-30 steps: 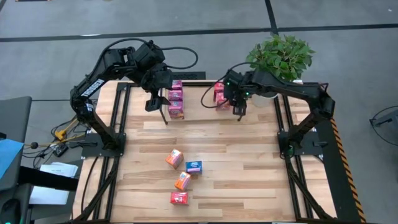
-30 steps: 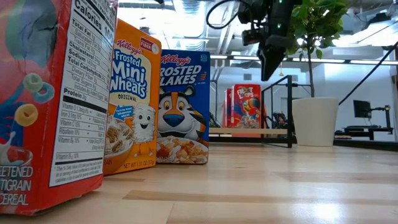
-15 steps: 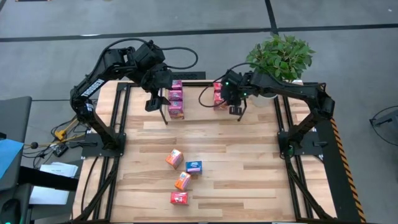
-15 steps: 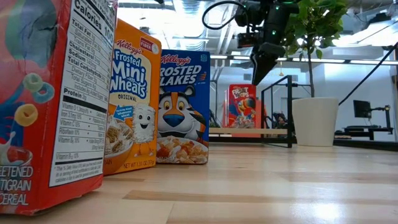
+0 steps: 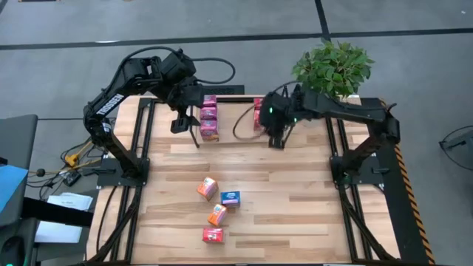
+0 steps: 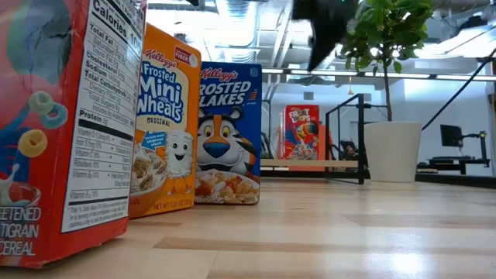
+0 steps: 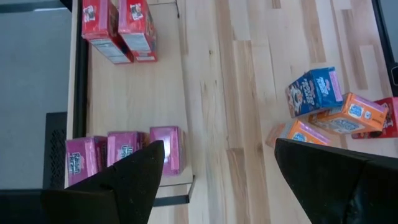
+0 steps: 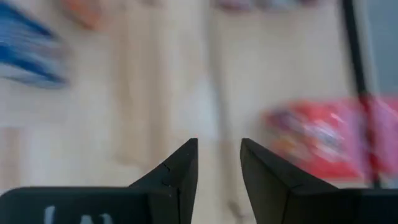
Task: Stack cereal on shelf
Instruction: Put the blue cereal box on the shelf
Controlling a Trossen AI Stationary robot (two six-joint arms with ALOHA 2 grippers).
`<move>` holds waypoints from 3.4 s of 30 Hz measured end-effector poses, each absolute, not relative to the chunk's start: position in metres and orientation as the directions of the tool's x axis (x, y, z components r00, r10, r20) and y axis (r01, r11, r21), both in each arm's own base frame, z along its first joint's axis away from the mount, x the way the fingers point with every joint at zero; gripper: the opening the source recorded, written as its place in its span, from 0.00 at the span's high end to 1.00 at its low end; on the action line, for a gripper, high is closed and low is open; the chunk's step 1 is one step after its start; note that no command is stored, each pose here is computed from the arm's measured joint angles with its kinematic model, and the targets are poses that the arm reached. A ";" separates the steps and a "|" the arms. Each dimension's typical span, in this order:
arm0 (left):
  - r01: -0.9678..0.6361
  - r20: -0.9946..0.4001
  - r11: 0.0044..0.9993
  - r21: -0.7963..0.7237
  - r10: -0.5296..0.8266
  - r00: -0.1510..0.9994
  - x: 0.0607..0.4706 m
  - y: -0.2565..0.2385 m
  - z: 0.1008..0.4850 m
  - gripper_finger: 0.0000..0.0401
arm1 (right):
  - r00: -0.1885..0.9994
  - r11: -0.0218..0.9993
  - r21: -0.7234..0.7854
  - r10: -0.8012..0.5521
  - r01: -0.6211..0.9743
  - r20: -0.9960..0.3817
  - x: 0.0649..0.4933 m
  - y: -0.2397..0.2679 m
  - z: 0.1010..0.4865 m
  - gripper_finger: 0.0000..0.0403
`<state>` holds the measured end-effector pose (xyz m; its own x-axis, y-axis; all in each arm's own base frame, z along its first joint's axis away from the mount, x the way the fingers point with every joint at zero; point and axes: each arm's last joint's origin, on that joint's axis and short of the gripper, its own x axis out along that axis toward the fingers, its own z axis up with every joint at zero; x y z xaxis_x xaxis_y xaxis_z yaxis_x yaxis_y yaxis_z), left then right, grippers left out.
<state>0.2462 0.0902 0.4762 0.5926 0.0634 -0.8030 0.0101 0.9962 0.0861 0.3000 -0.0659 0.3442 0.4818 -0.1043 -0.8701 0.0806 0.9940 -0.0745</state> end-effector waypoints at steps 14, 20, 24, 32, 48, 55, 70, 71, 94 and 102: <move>-0.010 -0.817 0.998 0.063 0.058 0.574 0.244 0.090 0.475 0.26 | 0.665 0.979 -0.115 0.028 -0.170 -0.746 0.357 0.078 0.323 0.39; -0.012 -0.816 0.998 0.064 0.059 0.575 0.244 0.090 0.475 0.26 | 0.690 0.984 -0.031 0.099 -0.174 -0.717 0.386 0.088 0.299 0.22; -0.013 -0.818 0.996 0.084 0.076 0.571 0.244 0.090 0.475 0.26 | 0.690 0.988 0.002 0.109 -0.154 -0.716 0.399 0.095 0.286 0.17; -0.023 -0.810 0.995 0.093 0.089 0.579 0.239 0.088 0.479 0.26 | 0.618 0.992 0.042 0.109 -0.122 -0.778 0.415 0.108 0.265 0.18; -0.032 -0.795 0.995 0.092 0.093 0.599 0.230 0.085 0.484 0.26 | 0.486 0.995 0.050 0.087 -0.088 -0.870 0.418 0.119 0.242 0.19; -0.032 -0.796 0.995 0.094 0.095 0.598 0.230 0.085 0.484 0.26 | 0.474 0.996 0.052 0.083 -0.078 -0.876 0.419 0.119 0.238 0.22; -0.030 -0.796 0.995 0.097 0.096 0.597 0.230 0.085 0.484 0.26 | 0.444 0.993 0.060 0.099 -0.101 -0.890 0.417 0.115 0.246 0.50; -0.030 -0.796 0.995 0.097 0.096 0.597 0.230 0.085 0.484 0.26 | 0.449 0.993 0.058 0.099 -0.104 -0.888 0.418 0.115 0.249 0.51; -0.030 -0.797 0.995 0.100 0.098 0.596 0.230 0.085 0.484 0.26 | 0.515 0.985 -0.164 -0.118 -0.045 -0.849 0.376 -0.032 0.358 0.49; -0.040 -0.799 0.991 0.125 0.125 0.588 0.230 0.086 0.484 0.26 | 0.529 0.959 -0.280 -0.219 -0.037 -0.820 0.372 -0.104 0.356 0.47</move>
<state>0.2299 0.0857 0.4842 0.5880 0.1246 -0.7992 -0.0402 0.9913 0.1250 0.3721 -0.1044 0.3563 0.5289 -0.2191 -0.8199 -0.0372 0.9592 -0.2803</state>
